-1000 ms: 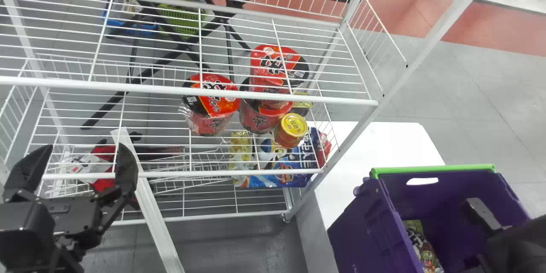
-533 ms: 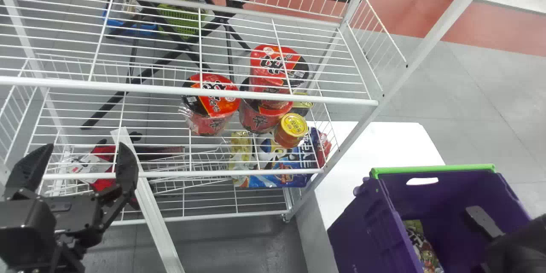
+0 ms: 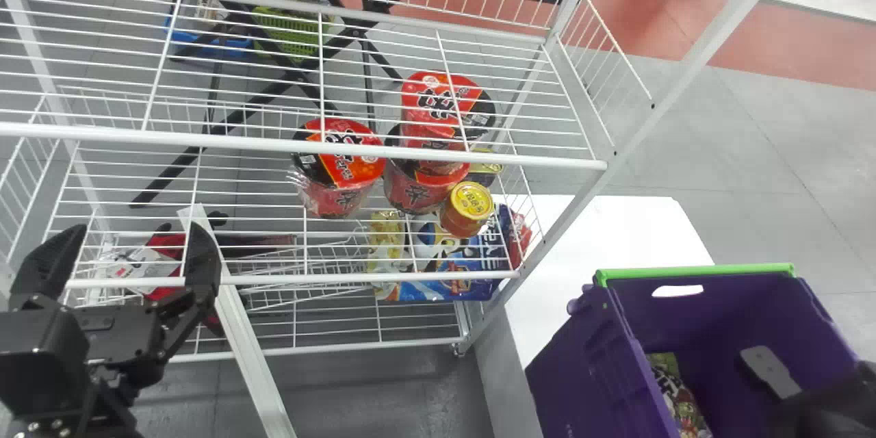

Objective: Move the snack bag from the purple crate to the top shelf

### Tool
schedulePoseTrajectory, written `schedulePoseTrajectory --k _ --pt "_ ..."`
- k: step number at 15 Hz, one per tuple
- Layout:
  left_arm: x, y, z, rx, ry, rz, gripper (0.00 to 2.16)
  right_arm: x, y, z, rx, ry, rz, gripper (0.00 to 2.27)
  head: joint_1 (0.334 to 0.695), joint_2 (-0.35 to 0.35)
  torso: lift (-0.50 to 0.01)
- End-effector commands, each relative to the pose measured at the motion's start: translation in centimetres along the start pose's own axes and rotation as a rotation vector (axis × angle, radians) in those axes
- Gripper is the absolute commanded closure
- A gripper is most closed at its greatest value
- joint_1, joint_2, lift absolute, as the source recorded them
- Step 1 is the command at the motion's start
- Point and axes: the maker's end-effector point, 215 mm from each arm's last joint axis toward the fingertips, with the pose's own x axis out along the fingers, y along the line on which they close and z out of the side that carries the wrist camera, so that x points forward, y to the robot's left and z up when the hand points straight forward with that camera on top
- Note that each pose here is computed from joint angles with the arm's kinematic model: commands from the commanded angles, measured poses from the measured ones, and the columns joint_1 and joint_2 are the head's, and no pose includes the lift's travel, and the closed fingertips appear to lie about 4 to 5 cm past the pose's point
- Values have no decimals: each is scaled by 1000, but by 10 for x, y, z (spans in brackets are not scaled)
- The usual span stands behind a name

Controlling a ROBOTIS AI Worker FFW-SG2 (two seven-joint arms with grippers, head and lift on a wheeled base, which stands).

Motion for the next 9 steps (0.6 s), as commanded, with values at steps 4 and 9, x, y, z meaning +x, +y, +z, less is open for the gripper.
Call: schedulePoseTrajectory --k 4,9 --pt "5 7 -2 -9 4 1 33 16 7 3 -4 -11 -54 -2 695 -350 -458" --pt "10 5 -6 -13 8 -4 33 25 7 18 0 -73 -82 -2 695 -350 -458"
